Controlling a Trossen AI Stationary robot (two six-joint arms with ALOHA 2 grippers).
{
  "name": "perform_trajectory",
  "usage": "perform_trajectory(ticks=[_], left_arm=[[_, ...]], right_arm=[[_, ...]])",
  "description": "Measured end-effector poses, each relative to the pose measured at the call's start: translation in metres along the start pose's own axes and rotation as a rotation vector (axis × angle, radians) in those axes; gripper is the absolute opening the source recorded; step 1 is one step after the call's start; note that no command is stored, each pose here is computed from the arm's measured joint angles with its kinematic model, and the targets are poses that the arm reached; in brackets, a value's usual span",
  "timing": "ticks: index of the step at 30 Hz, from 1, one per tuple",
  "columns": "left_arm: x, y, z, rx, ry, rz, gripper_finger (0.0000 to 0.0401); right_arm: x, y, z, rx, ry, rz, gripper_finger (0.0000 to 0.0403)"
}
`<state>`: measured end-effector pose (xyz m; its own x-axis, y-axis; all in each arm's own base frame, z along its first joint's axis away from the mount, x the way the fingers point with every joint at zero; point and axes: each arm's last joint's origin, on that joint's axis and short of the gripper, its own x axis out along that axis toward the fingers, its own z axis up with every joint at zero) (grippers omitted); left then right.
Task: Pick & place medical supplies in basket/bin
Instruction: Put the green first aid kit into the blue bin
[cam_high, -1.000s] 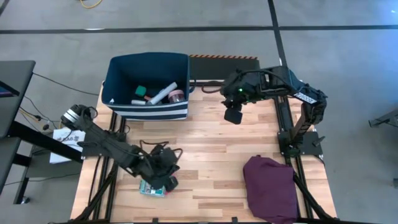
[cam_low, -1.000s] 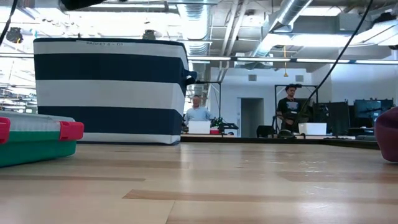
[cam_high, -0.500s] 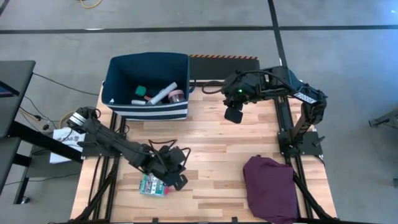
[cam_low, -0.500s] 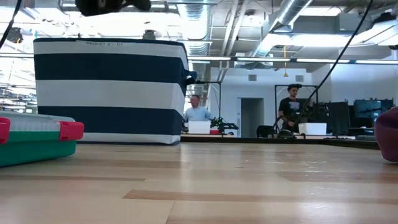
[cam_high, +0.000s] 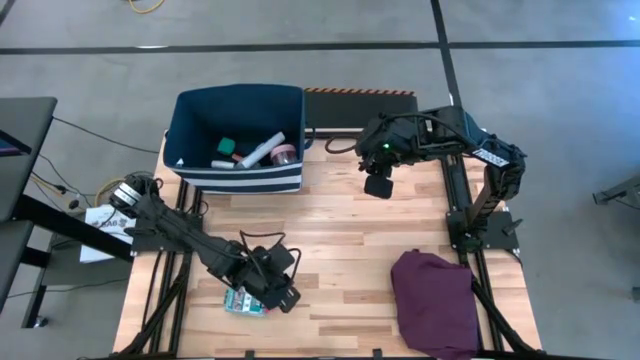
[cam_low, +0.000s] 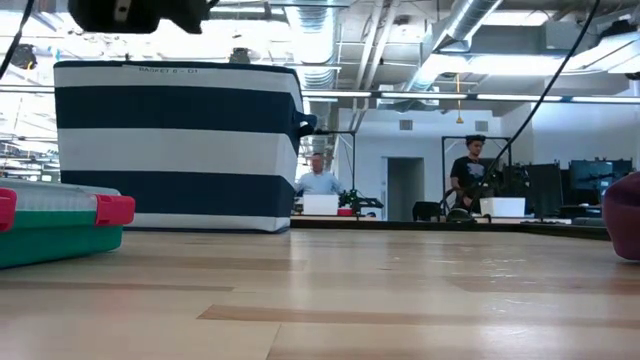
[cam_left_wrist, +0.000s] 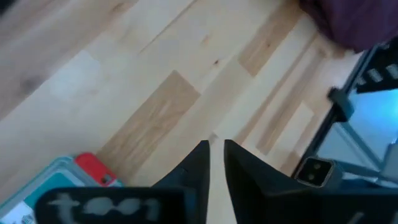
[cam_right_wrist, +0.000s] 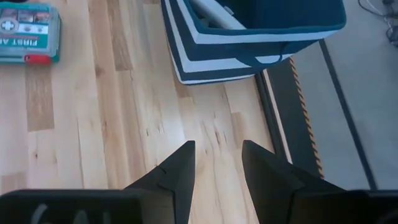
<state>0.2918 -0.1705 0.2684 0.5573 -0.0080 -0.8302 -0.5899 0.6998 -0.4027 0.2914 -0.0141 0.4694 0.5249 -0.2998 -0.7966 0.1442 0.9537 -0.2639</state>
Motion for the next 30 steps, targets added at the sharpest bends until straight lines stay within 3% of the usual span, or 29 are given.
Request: perform_trajectory(ticks=[6, 11, 17, 30], left_arm=[[0.021, 0.002, -0.013, 0.005, 0.118, 0.069, 0.0089], [0.055, 0.009, -0.02, -0.176, 0.223, 0.194, 0.0118], [0.083, 0.01, -0.024, -0.225, 0.34, 0.271, 0.0114], [0.074, 0.006, -0.02, -0.272, 0.33, 0.385, 0.0103]], right_arm=[[0.001, -0.002, 0.001, -0.003, -0.009, -0.007, 0.0125], [0.004, -0.002, 0.003, -0.049, -0.009, -0.006, 0.0125], [0.011, -0.002, 0.008, -0.111, -0.022, -0.012, 0.0125], [0.022, -0.012, 0.01, -0.101, -0.007, -0.032, 0.0125]])
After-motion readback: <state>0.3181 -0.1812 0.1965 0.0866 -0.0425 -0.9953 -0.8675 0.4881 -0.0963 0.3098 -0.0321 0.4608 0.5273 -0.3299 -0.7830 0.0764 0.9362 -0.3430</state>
